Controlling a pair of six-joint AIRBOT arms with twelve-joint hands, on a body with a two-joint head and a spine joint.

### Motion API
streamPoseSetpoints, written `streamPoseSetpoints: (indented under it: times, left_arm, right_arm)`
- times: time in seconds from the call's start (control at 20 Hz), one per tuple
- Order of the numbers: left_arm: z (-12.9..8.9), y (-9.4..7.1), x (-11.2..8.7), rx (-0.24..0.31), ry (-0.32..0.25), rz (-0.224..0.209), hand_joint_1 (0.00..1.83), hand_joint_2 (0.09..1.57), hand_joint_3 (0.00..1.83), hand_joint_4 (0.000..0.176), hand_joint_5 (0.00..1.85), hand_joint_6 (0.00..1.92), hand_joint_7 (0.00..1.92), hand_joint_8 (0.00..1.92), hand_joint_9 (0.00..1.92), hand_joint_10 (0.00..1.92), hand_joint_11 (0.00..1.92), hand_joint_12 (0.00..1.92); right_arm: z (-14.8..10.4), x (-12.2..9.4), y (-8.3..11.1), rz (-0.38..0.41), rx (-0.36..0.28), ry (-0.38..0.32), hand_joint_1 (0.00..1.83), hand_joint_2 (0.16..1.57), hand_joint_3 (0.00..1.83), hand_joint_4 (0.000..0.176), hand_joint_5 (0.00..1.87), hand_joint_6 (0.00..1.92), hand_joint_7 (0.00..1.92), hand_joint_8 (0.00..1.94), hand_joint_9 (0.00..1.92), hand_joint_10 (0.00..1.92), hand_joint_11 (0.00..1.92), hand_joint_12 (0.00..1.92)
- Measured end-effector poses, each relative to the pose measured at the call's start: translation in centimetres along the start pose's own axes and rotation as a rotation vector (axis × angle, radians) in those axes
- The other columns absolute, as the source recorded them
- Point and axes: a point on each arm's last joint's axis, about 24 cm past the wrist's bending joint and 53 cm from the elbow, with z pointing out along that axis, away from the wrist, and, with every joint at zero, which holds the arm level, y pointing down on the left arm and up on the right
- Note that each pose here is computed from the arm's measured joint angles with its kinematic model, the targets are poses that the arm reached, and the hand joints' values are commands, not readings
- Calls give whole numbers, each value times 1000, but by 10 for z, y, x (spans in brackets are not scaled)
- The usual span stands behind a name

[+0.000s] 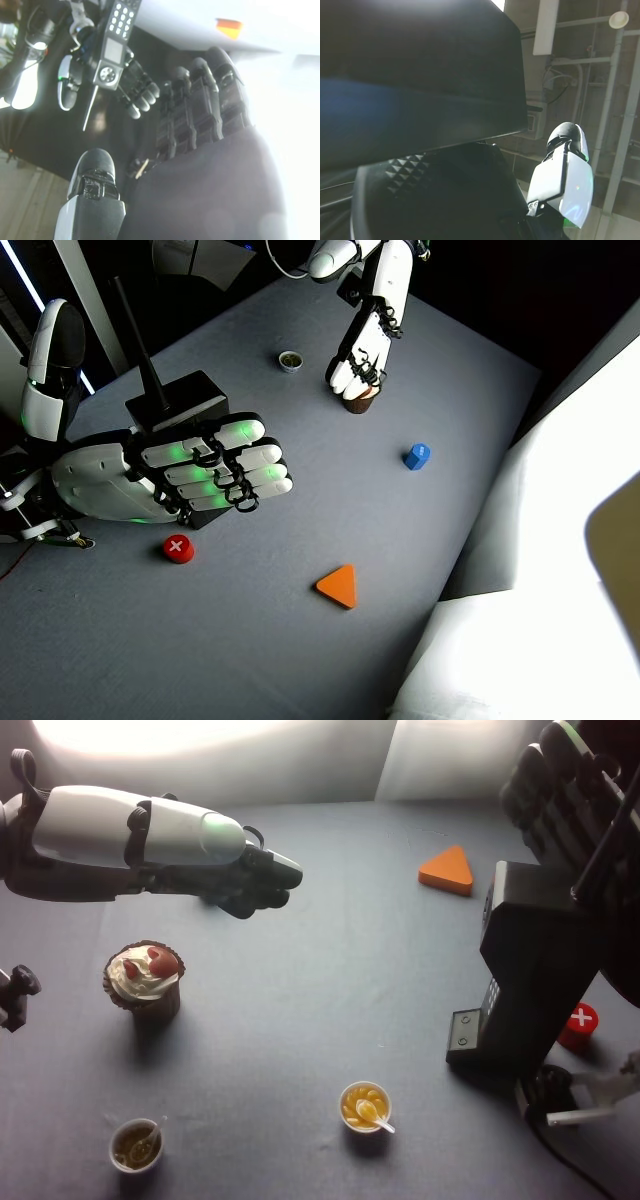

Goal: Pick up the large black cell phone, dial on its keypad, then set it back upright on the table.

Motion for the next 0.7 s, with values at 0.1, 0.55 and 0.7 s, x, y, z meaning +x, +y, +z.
streamPoseSetpoints:
  times: [0.1,0.55,0.7]
  left_arm:
    - [0,0,0,1,0,0,0,1192,0,0,253,2,305,4,237,3,0,644]
    - [0,-1,1,3,2,2,0,1187,0,0,274,2,327,0,260,4,0,722]
    - [0,-2,1,6,1,0,0,1179,0,0,265,6,307,3,242,2,0,685]
  right_arm:
    - [1,-2,4,-11,0,0,45,865,7,36,0,0,0,0,0,0,0,0]
    - [7,-14,28,-65,-12,7,62,876,6,43,0,0,0,0,0,0,0,0]
    - [10,-18,43,-96,-16,19,37,878,6,44,0,0,0,0,0,0,0,0]
